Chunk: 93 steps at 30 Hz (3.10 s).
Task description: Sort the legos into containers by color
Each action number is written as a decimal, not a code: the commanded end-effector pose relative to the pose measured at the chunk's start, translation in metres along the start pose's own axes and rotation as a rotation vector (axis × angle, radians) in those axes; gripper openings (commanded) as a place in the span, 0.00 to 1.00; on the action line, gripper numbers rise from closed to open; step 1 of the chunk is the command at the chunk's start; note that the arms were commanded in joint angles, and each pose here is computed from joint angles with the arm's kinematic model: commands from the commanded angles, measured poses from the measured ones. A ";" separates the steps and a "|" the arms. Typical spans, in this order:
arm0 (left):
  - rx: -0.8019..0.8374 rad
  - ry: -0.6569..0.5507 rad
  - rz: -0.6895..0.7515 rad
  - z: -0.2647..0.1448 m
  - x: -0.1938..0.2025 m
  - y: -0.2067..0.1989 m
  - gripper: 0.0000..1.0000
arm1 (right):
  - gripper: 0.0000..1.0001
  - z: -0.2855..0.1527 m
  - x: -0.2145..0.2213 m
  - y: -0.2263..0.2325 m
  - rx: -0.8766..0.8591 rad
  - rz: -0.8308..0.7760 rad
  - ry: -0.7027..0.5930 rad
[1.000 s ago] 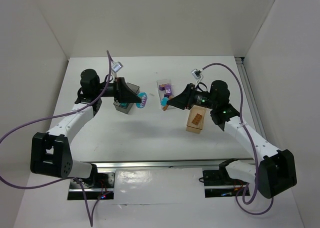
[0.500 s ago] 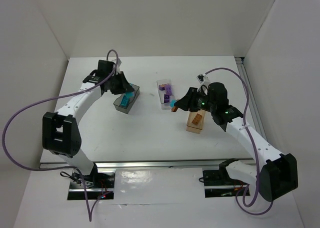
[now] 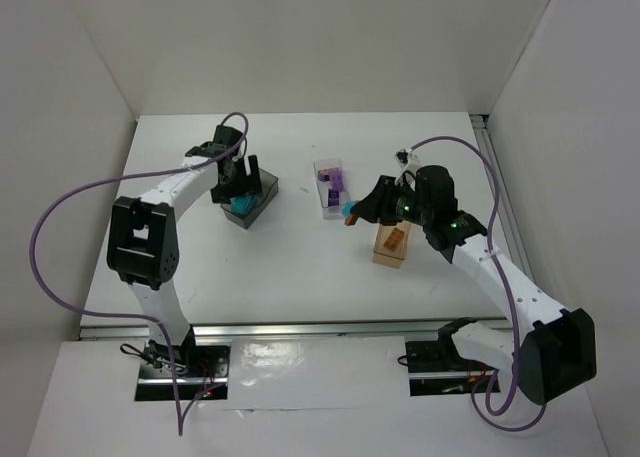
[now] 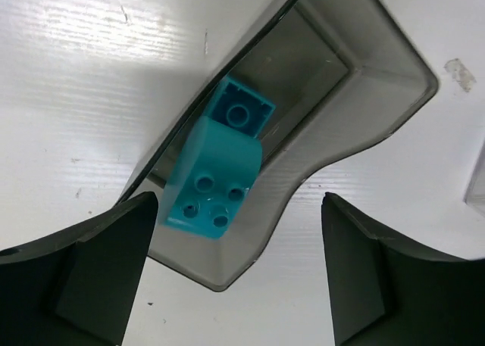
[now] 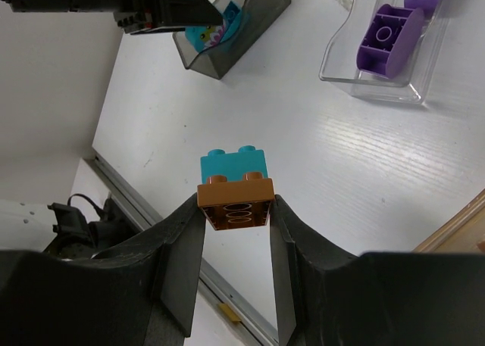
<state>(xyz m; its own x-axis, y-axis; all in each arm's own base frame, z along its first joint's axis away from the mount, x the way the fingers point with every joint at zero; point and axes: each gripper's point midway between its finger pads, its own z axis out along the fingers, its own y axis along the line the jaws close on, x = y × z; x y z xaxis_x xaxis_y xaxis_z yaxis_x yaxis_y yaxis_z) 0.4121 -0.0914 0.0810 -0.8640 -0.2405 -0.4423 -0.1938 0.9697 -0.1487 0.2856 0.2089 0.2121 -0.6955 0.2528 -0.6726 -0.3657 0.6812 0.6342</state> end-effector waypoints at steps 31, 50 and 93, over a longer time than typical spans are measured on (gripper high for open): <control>1.499 0.094 0.717 -0.221 0.118 -0.200 0.86 | 0.01 -0.021 0.000 0.096 -0.589 -0.198 0.152; 1.465 0.064 0.695 -0.213 0.108 -0.211 0.00 | 0.01 -0.010 0.010 0.069 -0.427 -0.182 0.148; -0.039 -0.074 0.148 -0.010 -0.024 -0.026 0.83 | 0.99 -0.046 -0.021 -0.125 0.796 0.026 -0.127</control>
<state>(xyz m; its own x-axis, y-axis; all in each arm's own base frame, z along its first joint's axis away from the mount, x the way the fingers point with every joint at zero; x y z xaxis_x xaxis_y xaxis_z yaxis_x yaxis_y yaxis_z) 0.4235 -0.1072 0.0857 -0.8711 -0.0864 -0.4834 -0.0760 0.9963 -0.0411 0.3061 0.0915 0.1222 -0.6895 0.2990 -0.6597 0.2261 0.9542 0.1961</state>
